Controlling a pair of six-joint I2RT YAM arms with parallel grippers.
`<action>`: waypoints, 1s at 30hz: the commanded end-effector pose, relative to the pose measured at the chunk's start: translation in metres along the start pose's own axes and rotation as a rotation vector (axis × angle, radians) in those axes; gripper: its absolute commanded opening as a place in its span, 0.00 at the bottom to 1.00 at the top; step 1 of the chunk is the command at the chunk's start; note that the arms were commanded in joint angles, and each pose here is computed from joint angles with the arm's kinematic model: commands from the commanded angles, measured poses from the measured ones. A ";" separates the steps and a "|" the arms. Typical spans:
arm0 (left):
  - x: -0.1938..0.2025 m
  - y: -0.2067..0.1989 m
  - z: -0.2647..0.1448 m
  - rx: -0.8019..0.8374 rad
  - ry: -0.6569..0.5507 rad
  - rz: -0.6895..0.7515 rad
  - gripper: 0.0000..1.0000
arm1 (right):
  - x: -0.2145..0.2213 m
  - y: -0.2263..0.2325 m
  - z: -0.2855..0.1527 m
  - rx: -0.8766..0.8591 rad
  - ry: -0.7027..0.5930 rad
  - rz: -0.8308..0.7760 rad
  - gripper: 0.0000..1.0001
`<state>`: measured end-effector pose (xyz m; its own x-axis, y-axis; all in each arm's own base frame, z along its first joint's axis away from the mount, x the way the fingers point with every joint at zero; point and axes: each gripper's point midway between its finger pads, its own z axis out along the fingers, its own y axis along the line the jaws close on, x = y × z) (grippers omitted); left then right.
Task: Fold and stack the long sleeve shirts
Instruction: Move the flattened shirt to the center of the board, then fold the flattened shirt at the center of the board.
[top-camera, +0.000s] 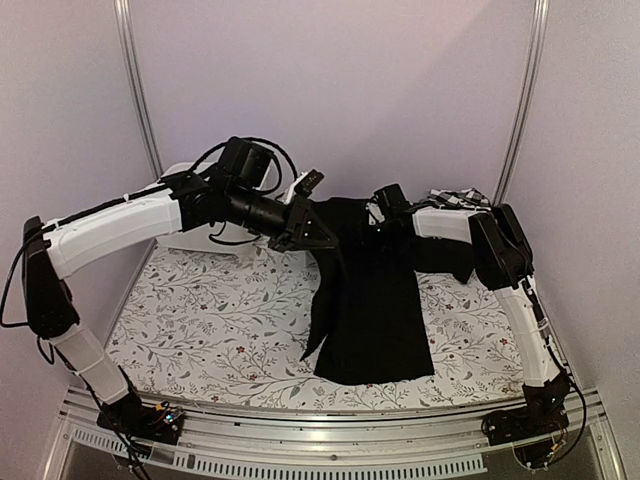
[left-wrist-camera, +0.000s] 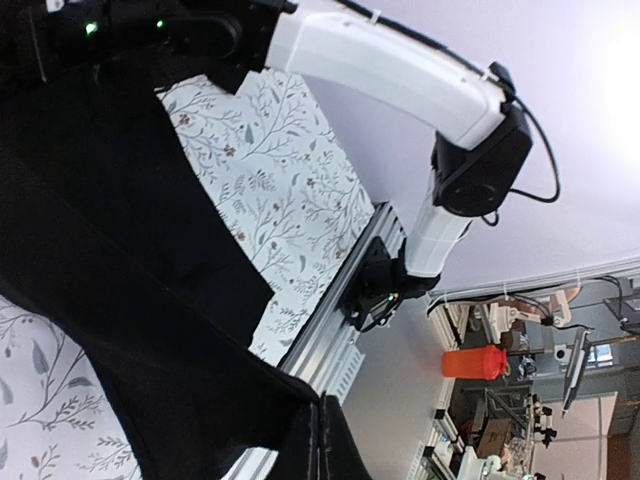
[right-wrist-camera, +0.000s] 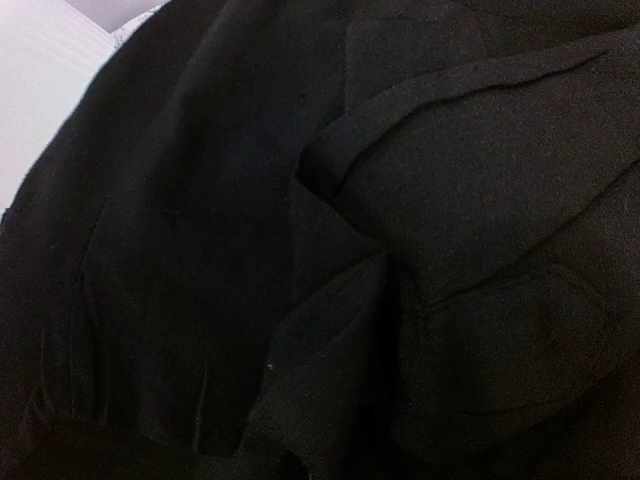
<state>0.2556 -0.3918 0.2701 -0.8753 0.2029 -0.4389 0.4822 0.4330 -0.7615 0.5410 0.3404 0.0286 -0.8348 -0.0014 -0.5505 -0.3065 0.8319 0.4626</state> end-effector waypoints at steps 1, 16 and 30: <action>-0.029 -0.018 0.005 0.058 -0.072 -0.054 0.00 | -0.018 0.007 -0.016 -0.032 -0.022 0.000 0.00; 0.165 0.190 -0.052 -0.503 0.004 -0.407 0.00 | -0.034 0.042 -0.055 -0.114 -0.049 -0.037 0.00; 0.159 0.207 -0.096 -0.782 0.019 -0.299 0.00 | -0.120 0.112 -0.165 -0.193 -0.295 -0.153 0.00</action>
<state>0.2027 -0.2067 0.0856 -0.9764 -0.0314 -0.2138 0.0636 0.9038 -0.4231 0.5361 0.3453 0.2103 -0.6873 0.0519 -0.7245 -0.4704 0.7283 0.4984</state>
